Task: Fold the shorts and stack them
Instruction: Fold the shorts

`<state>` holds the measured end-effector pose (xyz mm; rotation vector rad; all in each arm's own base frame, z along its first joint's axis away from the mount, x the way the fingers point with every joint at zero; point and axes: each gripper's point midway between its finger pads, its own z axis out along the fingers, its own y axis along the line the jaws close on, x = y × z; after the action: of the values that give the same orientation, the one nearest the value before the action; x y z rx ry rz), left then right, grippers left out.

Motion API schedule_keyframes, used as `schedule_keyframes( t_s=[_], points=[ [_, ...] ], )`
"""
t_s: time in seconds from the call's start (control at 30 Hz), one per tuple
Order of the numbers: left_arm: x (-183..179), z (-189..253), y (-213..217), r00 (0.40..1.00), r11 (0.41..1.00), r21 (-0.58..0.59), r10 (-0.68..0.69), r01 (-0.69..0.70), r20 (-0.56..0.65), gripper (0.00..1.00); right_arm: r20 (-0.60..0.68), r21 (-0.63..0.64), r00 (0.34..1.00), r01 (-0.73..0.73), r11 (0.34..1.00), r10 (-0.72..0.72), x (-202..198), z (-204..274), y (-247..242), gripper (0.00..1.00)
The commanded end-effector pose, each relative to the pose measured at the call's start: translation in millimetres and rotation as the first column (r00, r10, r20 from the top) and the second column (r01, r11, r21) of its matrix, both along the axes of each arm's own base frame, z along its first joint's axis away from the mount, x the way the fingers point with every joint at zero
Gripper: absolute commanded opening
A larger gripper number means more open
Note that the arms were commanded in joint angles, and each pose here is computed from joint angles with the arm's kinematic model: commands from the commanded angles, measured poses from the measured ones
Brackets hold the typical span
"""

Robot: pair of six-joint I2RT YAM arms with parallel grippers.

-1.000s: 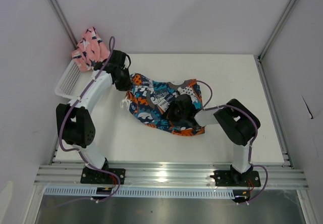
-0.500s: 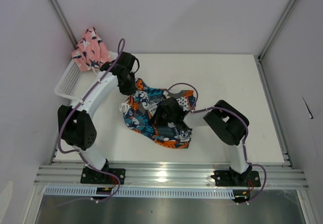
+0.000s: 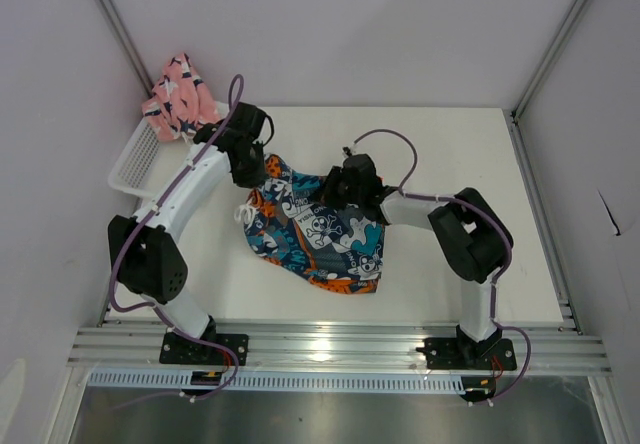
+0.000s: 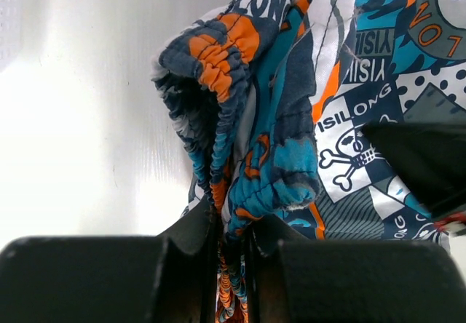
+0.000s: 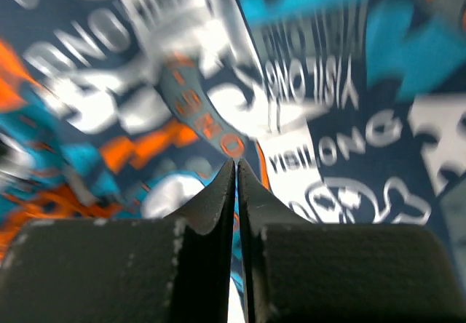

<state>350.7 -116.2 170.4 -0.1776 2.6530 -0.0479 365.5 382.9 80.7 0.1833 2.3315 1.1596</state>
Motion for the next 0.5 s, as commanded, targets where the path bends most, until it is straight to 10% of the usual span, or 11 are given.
schedule_keyframes(
  t_s=[0.0, 0.47],
  points=[
    [2.8, 20.8, -0.9, 0.998, 1.000, 0.010, -0.007, 0.007, 0.060, 0.00, 0.052, 0.041, 0.999, 0.002, 0.999, -0.004, 27.9, 23.5, -0.7, 0.05],
    [3.7, 26.9, -8.9, 0.997, 0.999, 0.030, -0.028, 0.026, 0.070, 0.00, 0.056, 0.072, 0.997, 0.051, 0.996, -0.055, 91.9, 2.8, 8.1, 0.04]
  ],
)
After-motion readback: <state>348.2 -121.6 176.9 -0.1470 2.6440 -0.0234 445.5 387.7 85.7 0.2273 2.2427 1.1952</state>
